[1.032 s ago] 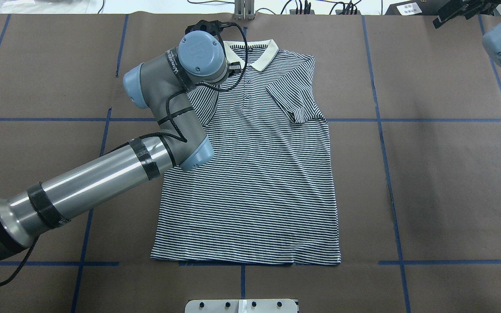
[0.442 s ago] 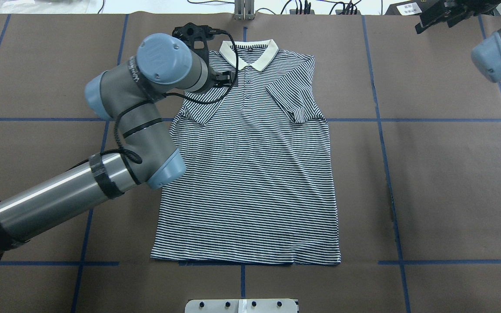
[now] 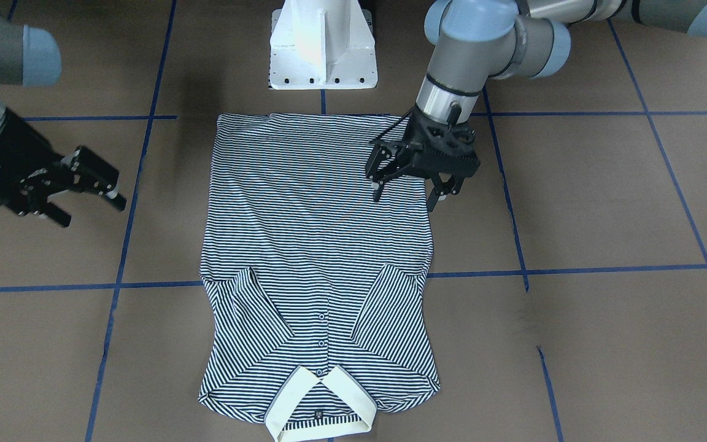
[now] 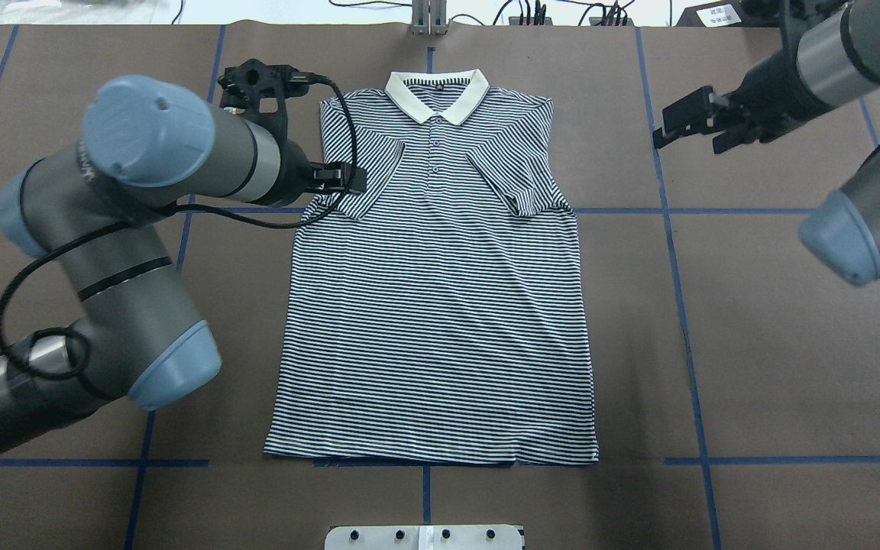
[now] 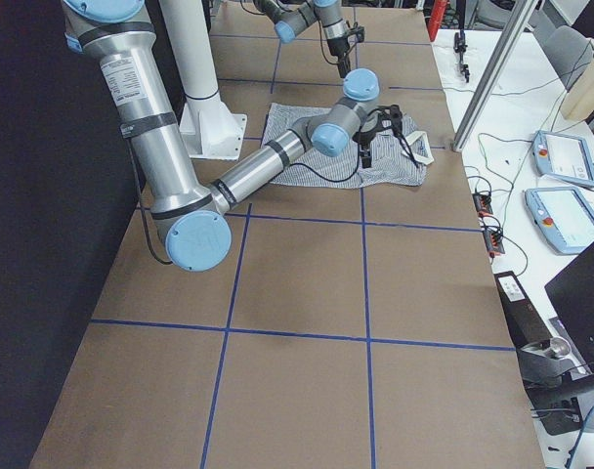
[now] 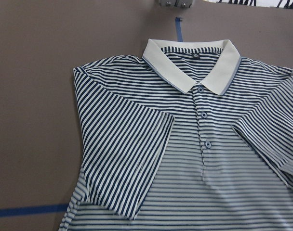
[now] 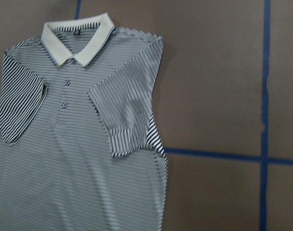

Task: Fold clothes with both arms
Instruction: 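Lift the left gripper off while the right gripper moves to the hem, then lower both grippers to the hem corners nearest the robot and grasp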

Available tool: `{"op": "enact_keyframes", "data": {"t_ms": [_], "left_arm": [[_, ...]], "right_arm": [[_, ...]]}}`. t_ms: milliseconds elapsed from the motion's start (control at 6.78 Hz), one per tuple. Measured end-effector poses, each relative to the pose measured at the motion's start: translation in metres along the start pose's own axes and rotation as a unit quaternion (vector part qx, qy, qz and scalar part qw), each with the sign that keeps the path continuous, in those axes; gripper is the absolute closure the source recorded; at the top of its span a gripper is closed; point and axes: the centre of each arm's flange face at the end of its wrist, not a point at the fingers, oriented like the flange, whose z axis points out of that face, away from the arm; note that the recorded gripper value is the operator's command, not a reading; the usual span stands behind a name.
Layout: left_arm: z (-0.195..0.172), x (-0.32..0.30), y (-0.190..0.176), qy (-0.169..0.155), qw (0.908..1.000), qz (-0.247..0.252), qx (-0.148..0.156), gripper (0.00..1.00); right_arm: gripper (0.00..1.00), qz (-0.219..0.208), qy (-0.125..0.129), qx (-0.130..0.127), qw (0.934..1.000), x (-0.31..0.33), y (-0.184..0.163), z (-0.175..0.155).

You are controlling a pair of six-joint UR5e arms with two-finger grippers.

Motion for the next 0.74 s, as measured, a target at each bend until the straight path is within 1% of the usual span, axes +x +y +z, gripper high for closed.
{"op": "enact_keyframes", "data": {"t_ms": [147,295,442,590,737], "left_arm": [[-0.024,-0.004,0.035,0.016,0.9998,-0.002,-0.015,0.0],[-0.036,-0.014,0.074,0.02,0.999,-0.014,-0.036,0.0],[-0.043,-0.023,0.118,0.016,0.9977,-0.029,-0.058,0.0],[-0.044,-0.023,0.162,0.01,0.9956,-0.051,-0.078,0.07],[-0.04,-0.019,0.204,0.0,0.9929,-0.073,-0.094,0.23]], "right_arm": [[0.03,0.031,-0.002,-0.009,0.9995,-0.027,0.072,0.008],[0.08,0.057,0.011,-0.005,0.9983,-0.048,0.142,0.025],[0.09,0.074,0.03,0.005,0.9968,-0.063,0.204,0.045],[0.08,0.077,0.049,0.02,0.9957,-0.069,0.25,0.063],[0.08,0.074,0.06,0.03,0.995,-0.07,0.279,0.075]]}}
